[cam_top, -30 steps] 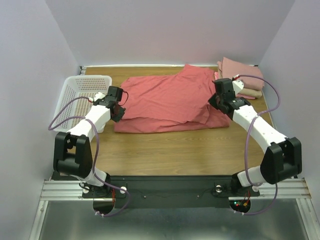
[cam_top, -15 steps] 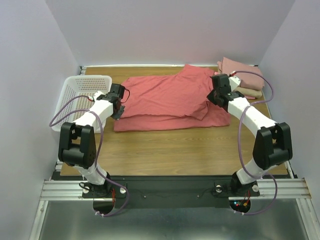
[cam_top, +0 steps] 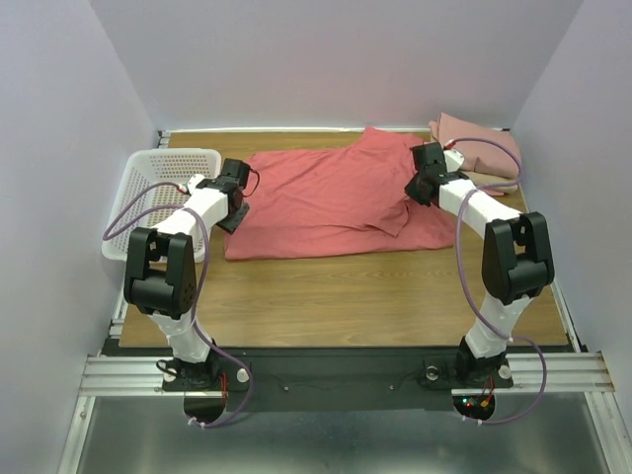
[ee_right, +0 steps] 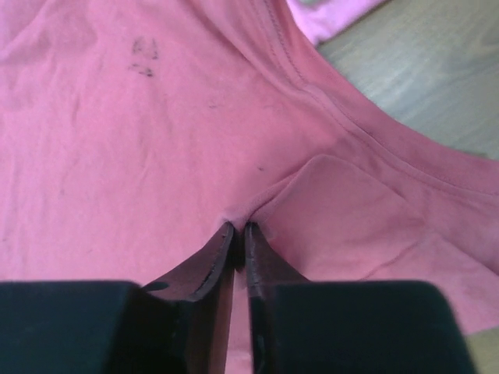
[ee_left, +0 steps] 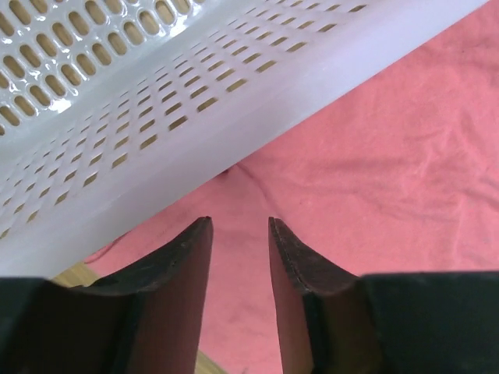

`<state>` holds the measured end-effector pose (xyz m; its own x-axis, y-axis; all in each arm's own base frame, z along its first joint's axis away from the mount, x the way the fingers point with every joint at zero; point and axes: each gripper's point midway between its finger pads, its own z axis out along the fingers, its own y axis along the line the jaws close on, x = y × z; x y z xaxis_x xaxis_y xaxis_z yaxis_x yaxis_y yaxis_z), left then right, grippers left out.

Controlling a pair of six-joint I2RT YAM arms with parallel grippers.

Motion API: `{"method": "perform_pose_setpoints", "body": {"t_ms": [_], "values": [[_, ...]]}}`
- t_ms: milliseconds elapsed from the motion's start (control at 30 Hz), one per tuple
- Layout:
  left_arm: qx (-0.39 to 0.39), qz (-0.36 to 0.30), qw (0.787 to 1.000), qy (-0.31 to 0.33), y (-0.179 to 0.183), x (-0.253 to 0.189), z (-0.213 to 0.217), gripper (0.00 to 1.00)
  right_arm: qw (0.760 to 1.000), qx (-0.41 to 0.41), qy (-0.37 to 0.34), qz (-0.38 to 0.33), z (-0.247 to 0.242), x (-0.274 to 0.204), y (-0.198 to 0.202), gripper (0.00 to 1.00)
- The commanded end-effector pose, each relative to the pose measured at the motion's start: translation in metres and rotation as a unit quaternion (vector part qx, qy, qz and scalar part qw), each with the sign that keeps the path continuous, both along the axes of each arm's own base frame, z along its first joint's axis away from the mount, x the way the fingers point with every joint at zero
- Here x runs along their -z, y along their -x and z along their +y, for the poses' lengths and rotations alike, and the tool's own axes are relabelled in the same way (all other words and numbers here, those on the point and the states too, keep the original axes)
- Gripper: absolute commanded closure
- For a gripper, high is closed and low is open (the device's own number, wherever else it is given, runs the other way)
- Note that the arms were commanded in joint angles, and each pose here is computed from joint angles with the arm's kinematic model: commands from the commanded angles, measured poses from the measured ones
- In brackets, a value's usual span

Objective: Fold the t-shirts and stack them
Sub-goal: Fold the tshirt

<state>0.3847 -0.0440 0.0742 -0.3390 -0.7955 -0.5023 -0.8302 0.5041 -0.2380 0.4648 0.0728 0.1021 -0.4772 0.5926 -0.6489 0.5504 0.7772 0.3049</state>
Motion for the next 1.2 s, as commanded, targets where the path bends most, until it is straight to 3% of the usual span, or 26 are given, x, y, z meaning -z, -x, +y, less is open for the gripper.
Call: {"method": "perform_pose_setpoints", "body": {"t_ms": [0,33,67,100,200,233,300,400,500,733,1167], "values": [[0.006,-0.017,1.0,-0.017,-0.013,-0.019,0.003,0.49,0.999,-0.006,-0.007,-0.053,0.003,-0.031,-0.031,0.77],[0.013,-0.022,1.0,-0.011,-0.015,-0.024,-0.001,0.44,0.999,-0.01,-0.008,-0.05,0.004,-0.029,-0.032,0.62],[0.024,-0.029,0.999,-0.006,-0.016,-0.027,-0.008,0.43,0.999,-0.015,-0.006,-0.048,0.004,-0.028,-0.031,0.54],[0.033,-0.042,0.999,-0.004,-0.019,-0.036,-0.014,0.42,0.999,-0.026,-0.009,-0.046,0.006,-0.028,-0.03,0.36],[0.064,-0.053,0.997,-0.006,-0.018,-0.048,-0.029,0.38,0.998,-0.052,-0.015,-0.044,0.013,-0.031,-0.025,0.14],[0.073,-0.056,0.996,-0.003,-0.019,-0.052,-0.033,0.25,0.997,-0.06,-0.017,-0.043,0.014,-0.034,-0.02,0.1],[0.093,-0.061,0.994,-0.001,-0.015,-0.057,-0.045,0.16,0.995,-0.088,-0.029,-0.04,0.022,-0.035,-0.011,0.0],[0.119,-0.062,0.991,0.003,-0.005,-0.056,-0.061,0.03,0.991,-0.119,-0.057,-0.016,0.033,-0.02,0.011,0.0],[0.142,-0.057,0.988,0.013,0.007,-0.045,-0.071,0.02,0.987,-0.146,-0.068,0.009,0.041,-0.002,0.022,0.0],[0.177,-0.033,0.983,0.022,0.033,-0.008,-0.076,0.02,0.978,-0.185,-0.086,0.035,0.056,0.023,0.019,0.0],[0.181,-0.018,0.983,0.012,0.037,0.009,-0.072,0.02,0.98,-0.177,-0.072,0.055,0.052,0.05,0.014,0.0]]}}
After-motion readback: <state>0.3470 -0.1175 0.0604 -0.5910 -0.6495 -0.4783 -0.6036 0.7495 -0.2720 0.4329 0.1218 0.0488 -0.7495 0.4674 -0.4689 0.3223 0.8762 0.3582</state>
